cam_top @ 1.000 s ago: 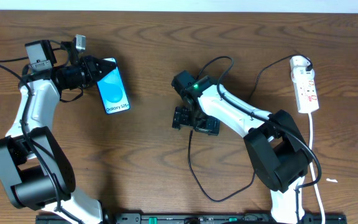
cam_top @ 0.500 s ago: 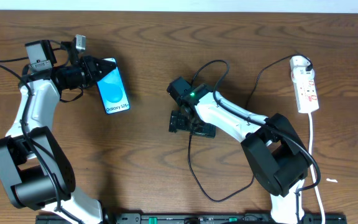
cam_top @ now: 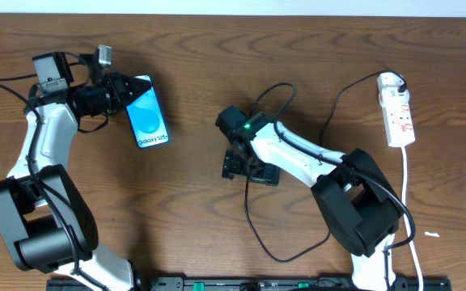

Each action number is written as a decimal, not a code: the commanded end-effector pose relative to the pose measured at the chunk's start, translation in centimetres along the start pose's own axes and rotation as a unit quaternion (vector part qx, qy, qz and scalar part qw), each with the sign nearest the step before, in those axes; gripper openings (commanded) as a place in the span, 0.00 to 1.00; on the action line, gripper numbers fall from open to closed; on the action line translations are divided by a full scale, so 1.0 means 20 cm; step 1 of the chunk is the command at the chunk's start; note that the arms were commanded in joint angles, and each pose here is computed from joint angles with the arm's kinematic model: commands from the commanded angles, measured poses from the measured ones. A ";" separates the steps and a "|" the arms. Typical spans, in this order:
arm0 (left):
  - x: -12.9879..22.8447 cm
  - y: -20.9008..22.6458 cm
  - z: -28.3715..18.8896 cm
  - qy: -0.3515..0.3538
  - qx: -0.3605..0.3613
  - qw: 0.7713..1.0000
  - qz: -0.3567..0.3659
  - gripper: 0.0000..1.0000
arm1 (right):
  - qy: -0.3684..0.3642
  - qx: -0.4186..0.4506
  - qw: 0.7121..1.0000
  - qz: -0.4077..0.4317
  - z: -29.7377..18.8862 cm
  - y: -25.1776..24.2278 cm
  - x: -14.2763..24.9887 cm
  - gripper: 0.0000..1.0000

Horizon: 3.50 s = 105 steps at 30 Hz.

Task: Plug charger to phone and switch on socket
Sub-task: 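Grasp the black cable's white plug end with the right gripper, then lift the plug and carry it toward the phone's bottom port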

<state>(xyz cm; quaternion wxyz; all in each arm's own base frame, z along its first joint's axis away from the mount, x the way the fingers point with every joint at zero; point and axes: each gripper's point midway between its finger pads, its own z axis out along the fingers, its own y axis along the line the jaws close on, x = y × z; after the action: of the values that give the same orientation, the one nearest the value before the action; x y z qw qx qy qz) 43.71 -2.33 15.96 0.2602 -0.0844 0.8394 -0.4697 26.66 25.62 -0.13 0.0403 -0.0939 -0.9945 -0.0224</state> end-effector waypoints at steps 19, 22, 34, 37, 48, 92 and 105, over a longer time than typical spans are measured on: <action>-0.02 -0.06 -0.03 -0.007 0.011 1.000 0.019 0.07 | 0.015 0.009 1.000 0.014 0.06 -0.01 0.05 0.17; -0.02 -0.06 -0.03 -0.007 0.011 1.000 0.020 0.08 | 0.015 0.009 1.000 0.014 0.06 -0.01 0.05 0.11; -0.02 -0.06 -0.03 -0.007 0.011 1.000 0.020 0.07 | 0.018 0.008 1.000 0.022 0.06 -0.01 0.05 0.01; -0.02 -0.06 -0.03 -0.007 0.011 1.000 0.020 0.07 | 0.037 -0.008 0.999 0.009 0.04 0.01 0.06 0.01; -0.03 -0.04 -0.03 -0.010 -0.002 1.000 0.019 0.07 | 0.126 -0.204 0.967 -0.082 -0.14 0.17 -0.01 0.01; -0.26 -0.38 -0.10 -0.053 0.144 0.988 0.020 0.07 | -0.008 -0.582 0.713 -0.391 -0.71 0.57 -0.11 0.01; -0.31 -0.48 -0.14 -0.059 0.175 0.983 0.021 0.07 | -0.017 -0.592 0.696 -0.405 -0.76 0.66 -0.08 0.01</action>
<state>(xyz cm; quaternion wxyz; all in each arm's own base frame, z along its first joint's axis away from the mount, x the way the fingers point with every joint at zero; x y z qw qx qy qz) 47.25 -2.84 25.39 0.3396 -0.0486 0.7393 -0.5794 32.05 37.05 14.77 -0.0631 0.3129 -0.7259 -0.6092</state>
